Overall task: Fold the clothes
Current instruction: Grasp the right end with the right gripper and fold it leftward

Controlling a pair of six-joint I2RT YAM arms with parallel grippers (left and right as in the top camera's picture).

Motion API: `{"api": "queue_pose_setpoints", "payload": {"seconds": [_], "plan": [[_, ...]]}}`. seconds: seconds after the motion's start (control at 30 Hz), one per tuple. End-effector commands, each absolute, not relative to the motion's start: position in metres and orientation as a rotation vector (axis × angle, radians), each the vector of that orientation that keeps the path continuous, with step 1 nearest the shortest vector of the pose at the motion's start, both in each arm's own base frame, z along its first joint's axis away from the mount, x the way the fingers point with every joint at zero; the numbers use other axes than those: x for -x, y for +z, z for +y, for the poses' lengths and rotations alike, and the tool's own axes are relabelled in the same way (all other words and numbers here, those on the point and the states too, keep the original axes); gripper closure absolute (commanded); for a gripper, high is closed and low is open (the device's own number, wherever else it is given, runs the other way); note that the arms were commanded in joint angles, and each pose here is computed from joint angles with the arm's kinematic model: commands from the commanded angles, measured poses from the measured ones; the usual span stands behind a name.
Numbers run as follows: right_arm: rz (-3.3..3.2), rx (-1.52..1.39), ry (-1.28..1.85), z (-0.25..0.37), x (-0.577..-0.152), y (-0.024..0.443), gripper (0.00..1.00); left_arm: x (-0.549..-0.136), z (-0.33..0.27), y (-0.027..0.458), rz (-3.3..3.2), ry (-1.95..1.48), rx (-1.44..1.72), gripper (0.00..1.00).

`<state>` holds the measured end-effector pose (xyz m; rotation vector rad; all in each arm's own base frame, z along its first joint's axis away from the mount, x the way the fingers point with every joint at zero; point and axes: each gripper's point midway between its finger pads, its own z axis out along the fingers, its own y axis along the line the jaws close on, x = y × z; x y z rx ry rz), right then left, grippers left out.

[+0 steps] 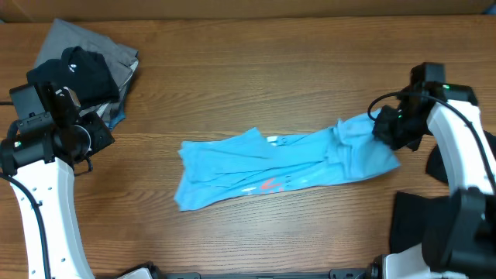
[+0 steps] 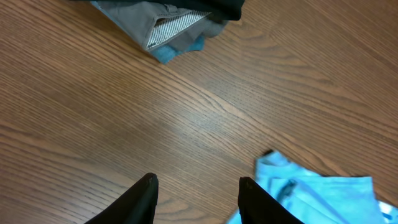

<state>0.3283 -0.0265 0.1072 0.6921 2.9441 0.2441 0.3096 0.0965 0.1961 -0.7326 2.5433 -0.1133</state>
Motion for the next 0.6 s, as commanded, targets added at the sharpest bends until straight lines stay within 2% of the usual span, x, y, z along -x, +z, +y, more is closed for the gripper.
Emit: {"api": "queue_pose_setpoints", "payload": {"seconds": [0.0,0.2,0.47,0.53,0.57], "plan": [[2.921,-0.637,0.157,-0.016,-0.326,0.127,0.96,-0.312,0.092,0.205,2.527,-0.119,0.680,0.55],[2.973,-0.497,0.039,0.031,-0.317,0.110,0.96,-0.312,0.092,0.205,2.528,-0.120,0.682,0.55],[2.950,-0.272,0.115,0.117,-0.308,0.081,0.95,-0.313,0.090,0.206,2.524,-0.144,0.676,0.55],[2.923,-0.258,0.147,0.132,-0.310,0.079,0.89,-0.313,0.089,0.206,2.524,-0.145,0.677,0.54],[2.913,-0.251,0.162,0.140,-0.310,0.078,0.76,-0.313,0.089,0.206,2.524,-0.146,0.676,0.55]]}}
